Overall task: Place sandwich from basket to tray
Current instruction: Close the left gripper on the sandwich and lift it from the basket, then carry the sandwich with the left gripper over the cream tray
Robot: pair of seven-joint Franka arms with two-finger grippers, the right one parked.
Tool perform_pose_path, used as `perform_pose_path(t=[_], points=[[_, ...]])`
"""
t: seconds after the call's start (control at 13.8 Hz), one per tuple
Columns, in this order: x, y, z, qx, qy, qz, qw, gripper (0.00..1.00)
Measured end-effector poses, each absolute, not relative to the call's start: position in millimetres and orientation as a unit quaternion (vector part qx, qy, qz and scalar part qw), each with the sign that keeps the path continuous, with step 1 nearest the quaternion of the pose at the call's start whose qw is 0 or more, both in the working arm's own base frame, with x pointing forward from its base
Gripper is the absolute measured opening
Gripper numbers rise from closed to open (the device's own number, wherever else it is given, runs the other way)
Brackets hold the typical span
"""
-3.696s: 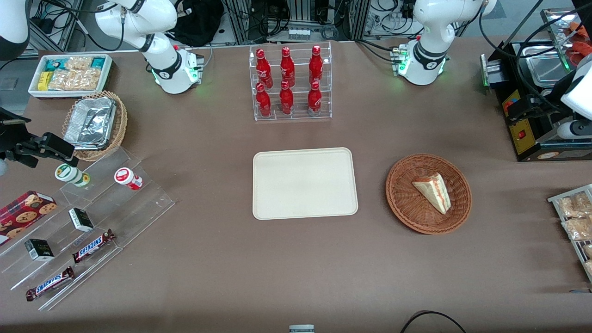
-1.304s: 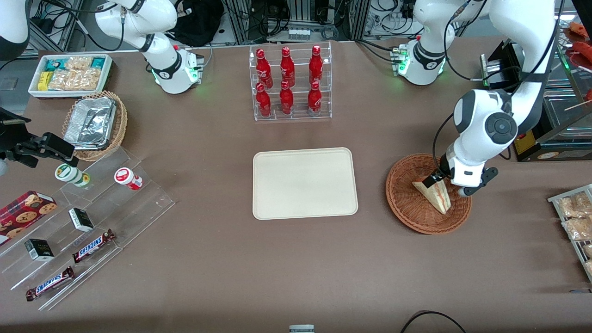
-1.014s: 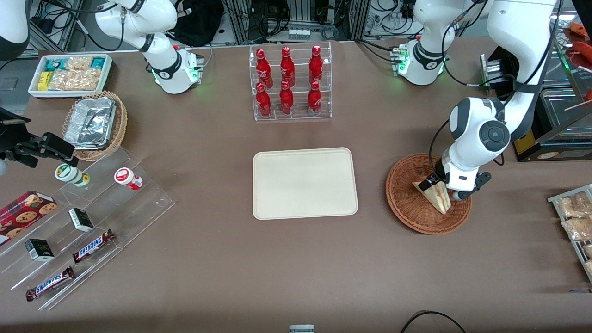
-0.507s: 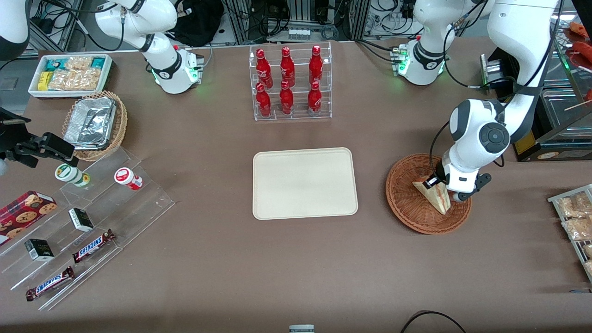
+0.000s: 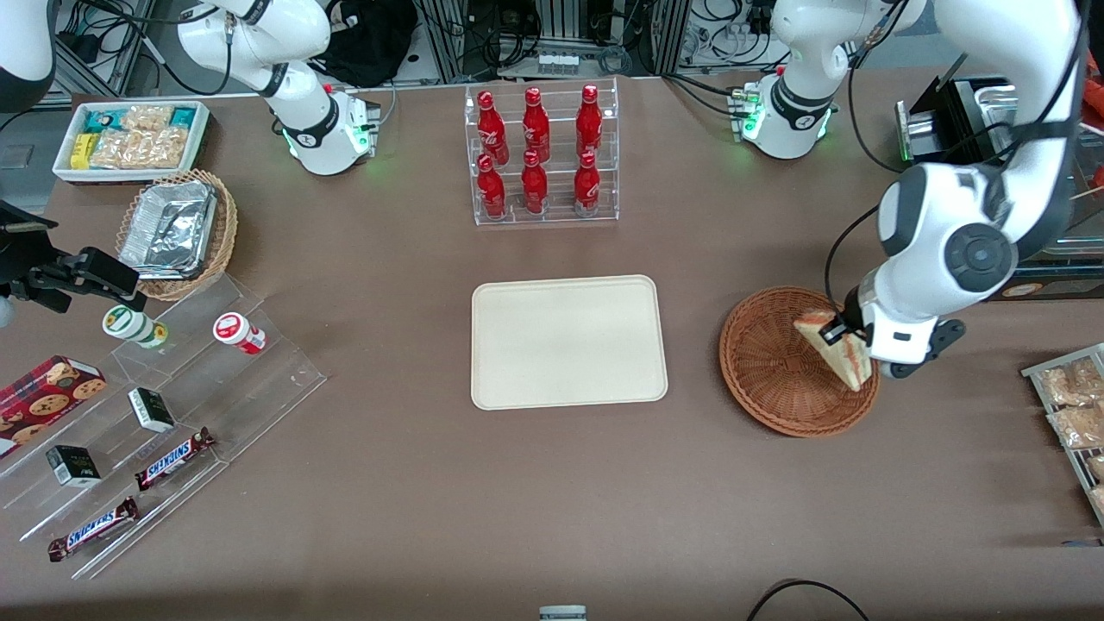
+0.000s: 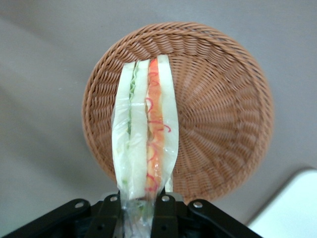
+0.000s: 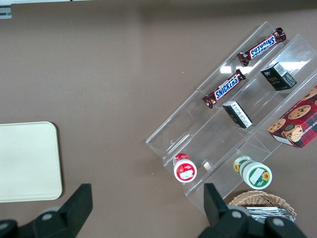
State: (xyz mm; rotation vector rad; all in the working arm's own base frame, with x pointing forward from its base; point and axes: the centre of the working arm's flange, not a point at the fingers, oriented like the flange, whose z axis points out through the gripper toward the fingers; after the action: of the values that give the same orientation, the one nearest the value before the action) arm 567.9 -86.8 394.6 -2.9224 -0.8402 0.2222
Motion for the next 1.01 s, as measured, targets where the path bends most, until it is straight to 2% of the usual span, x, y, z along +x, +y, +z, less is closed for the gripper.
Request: perform_pose_path(t=[0.14, 0.22, 0.29, 0.8, 1.01], points=[[567.2, -128.2, 432.9, -0.964, -0.250, 0.074, 0.052, 0.19], [563.3, -153.3, 441.9, -0.967, -0.238, 0.071, 0.053, 0.14], [556.7, -179.9, 444.9, -0.971, -0.224, 0.068, 0.054, 0.14], [505.2, -323.9, 411.3, -0.989, -0.110, 0.082, 0.063, 0.14], [493.5, -384.4, 384.2, -0.995, -0.067, 0.067, 0.036, 0.14]])
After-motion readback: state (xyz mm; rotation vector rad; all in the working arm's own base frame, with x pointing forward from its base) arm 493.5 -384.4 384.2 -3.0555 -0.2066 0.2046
